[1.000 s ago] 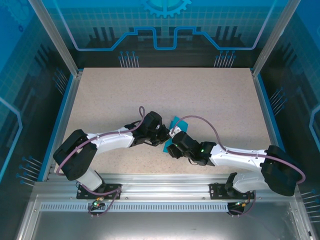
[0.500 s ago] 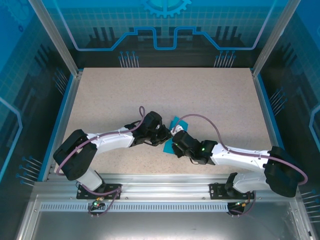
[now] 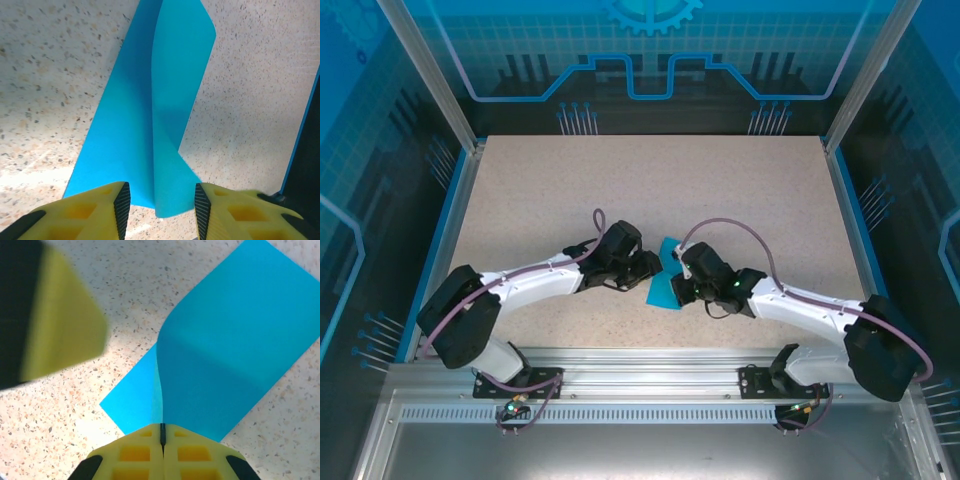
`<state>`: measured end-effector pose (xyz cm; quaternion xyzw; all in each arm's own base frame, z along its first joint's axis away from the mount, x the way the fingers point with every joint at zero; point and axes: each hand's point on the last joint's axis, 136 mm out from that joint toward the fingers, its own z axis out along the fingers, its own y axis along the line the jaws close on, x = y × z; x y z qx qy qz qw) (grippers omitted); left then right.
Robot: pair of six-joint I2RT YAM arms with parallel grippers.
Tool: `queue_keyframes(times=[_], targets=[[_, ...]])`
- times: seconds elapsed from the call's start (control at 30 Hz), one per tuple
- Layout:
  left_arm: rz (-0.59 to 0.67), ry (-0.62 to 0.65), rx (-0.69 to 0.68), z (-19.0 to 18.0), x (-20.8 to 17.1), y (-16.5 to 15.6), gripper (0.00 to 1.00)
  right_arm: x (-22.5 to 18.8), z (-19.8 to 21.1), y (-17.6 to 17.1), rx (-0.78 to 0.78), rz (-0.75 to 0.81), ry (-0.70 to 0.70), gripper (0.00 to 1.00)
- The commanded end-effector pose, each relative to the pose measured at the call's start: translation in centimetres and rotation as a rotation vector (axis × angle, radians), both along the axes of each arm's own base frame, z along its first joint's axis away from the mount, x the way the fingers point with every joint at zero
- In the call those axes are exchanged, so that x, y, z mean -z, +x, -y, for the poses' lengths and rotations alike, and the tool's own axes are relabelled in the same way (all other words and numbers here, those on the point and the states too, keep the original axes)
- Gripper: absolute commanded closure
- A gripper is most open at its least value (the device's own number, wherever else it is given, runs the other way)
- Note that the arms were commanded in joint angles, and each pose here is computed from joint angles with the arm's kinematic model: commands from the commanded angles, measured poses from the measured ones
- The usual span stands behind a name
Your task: Fold a paper plane with a square sheet of paper (pick it up from the middle)
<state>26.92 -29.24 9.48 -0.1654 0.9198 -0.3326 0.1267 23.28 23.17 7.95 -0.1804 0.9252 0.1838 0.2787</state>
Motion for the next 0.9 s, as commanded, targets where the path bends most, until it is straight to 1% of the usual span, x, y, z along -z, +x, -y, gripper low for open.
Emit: queue_keyframes(times=[0.0, 0.07, 0.23, 0.37, 0.5, 0.87], targets=[[0.036, 0.047, 0.009, -0.7, -0.8, 0.1, 0.57, 0.4, -0.2, -0.6, -0.01, -0.091, 0.116, 0.95], [0.045, 0.047, 0.027, -0.6, -0.9, 0.0, 0.57, 0.6, 0.0, -0.3, -0.008, -0.13, 0.153, 0.95], [0.043, 0.04, 0.068, -0.1, -0.5, -0.2, 0.58, 2.1, 1.3, 0.3, 0.035, -0.21, 0.146, 0.95], [0.035, 0.012, 0.111, 1.0, -0.3, -0.3, 0.59, 3.0, 1.4, 0.6, 0.041, -0.259, 0.155, 0.94], [0.015, 0.01, 0.141, 1.6, 0.5, -0.4, 0.61, 3.4, 1.8, 1.4, 0.06, -0.265, 0.14, 0.95], [-0.006, -0.006, 0.187, 3.1, 1.3, -0.3, 0.62, 3.7, 2.2, 2.7, 0.036, -0.275, 0.092, 0.93]])
